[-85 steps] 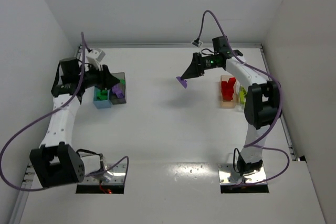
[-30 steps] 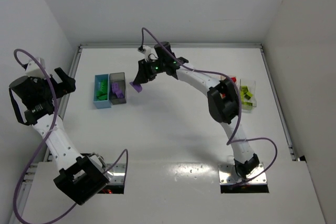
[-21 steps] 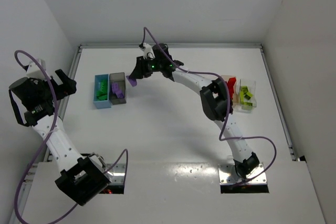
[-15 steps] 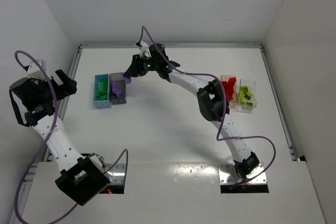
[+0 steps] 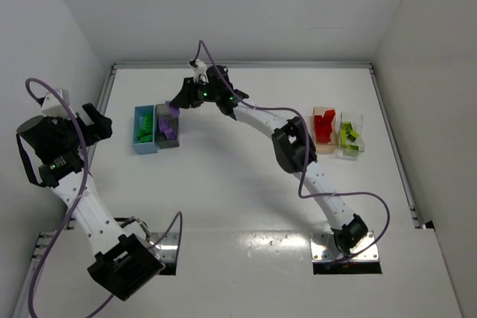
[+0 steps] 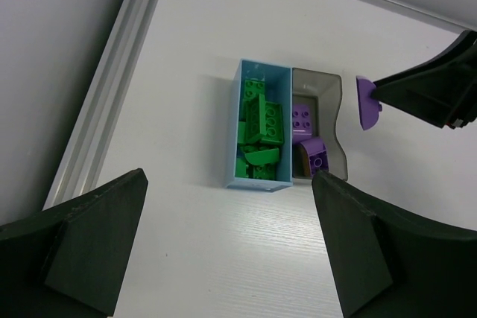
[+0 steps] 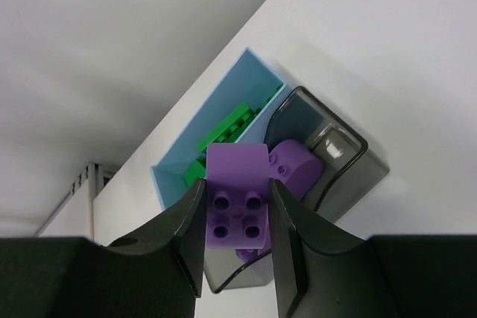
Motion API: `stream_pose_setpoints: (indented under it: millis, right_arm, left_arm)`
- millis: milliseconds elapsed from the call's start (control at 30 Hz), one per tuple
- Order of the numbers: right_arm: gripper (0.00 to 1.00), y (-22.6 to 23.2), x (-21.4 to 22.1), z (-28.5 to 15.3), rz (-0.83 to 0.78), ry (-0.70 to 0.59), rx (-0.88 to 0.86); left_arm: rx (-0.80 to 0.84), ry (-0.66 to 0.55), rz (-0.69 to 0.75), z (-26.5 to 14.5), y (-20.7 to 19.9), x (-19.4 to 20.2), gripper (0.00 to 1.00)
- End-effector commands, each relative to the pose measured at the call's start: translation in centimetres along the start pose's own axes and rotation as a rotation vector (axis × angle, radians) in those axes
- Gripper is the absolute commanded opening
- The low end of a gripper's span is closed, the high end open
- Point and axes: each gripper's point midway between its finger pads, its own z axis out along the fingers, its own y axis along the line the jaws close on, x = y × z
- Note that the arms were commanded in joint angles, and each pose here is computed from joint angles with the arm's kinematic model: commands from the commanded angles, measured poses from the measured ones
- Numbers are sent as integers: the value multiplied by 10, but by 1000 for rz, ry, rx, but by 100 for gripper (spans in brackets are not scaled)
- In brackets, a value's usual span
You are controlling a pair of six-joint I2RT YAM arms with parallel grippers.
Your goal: Sort the legos into containers by color
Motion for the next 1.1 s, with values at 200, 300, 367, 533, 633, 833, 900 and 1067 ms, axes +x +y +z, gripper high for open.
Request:
stream_pose_setpoints:
  millis: [200,300,367,533,633,833,900,1067]
  right_arm:
    - [1,34,-20,24,-62,-144,-74]
    - [1,31,-21,28,-67,-171,-80]
    - [1,28,-16,34,-65,-178,-68]
    - [1,18,-21,37,-73,-233,-37]
    - [1,13,-24,38,-83,-255,-21]
    - [8,0,-28,42,-132,-295,26]
    - [19,6,-29,44,-146,-303,24]
    - [37,4,-30,44,-179,-303,29]
  left_arm:
    - [-4,3,28,-2,3,5,100]
    - [-4,11,32,-2,3,7,100]
    - [-3,20,37,-3,3,9,100]
    - [-3,12,51,-4,3,5,100]
    - [-3,12,51,-4,3,5,100]
    - [-3,12,51,-4,3,5,100]
    - [-3,20,46,-2,4,7,100]
    - [-3,28,41,-1,5,11,100]
